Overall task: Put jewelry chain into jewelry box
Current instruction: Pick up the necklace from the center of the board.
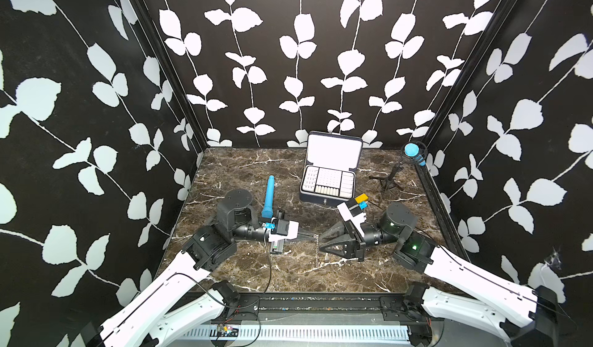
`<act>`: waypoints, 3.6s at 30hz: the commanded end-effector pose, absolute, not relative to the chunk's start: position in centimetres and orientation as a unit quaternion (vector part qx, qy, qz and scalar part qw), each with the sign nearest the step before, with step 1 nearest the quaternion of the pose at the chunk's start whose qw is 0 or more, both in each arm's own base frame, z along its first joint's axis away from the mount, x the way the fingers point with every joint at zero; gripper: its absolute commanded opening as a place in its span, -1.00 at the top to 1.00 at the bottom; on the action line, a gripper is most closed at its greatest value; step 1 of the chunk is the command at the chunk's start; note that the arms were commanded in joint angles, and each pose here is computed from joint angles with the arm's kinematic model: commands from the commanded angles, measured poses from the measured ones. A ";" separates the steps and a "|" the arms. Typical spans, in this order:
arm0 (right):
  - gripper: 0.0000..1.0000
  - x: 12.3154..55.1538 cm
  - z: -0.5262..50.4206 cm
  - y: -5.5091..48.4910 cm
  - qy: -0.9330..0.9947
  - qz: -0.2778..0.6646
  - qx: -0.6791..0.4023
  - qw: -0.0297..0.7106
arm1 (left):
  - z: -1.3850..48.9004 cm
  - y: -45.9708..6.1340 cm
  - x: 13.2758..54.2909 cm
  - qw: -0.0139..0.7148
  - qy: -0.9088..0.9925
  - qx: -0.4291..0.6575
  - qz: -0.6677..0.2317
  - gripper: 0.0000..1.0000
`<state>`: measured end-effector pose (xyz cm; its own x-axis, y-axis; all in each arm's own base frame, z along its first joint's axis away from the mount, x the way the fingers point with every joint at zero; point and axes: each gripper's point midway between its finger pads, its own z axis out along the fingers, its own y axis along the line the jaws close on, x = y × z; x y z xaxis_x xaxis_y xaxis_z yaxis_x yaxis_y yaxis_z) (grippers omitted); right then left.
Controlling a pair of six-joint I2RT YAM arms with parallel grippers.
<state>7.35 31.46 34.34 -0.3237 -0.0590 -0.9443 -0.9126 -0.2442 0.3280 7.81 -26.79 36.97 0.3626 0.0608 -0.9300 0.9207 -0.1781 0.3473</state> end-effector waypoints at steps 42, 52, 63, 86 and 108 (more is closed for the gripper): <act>1.00 8.8 35.6 30.3 0.524 0.589 -0.458 0.410 | 37.9 -26.2 7.6 0.531 0.379 0.639 -0.409 1.00; 1.00 10.6 34.8 30.2 0.562 0.540 -0.450 0.436 | 36.7 -26.7 8.4 0.518 0.407 0.627 -0.416 -0.30; 1.00 12.7 32.8 28.4 0.630 0.401 -0.491 0.449 | 35.1 -27.2 13.6 0.563 0.519 0.457 -0.453 -0.68; 1.00 13.1 35.9 25.0 0.514 0.125 -0.654 0.542 | 33.9 -31.7 13.9 0.532 0.517 0.456 -0.492 -0.64; 1.00 12.5 34.9 25.7 0.520 0.161 -0.649 0.532 | 34.2 -35.3 11.0 0.470 0.456 0.530 -0.538 -0.25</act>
<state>12.71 25.32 34.24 0.4030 -0.5366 -0.7414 -0.8446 0.0939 -0.5271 11.52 -35.30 32.13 -0.0436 0.0271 -0.9987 0.9928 -0.1107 -0.0463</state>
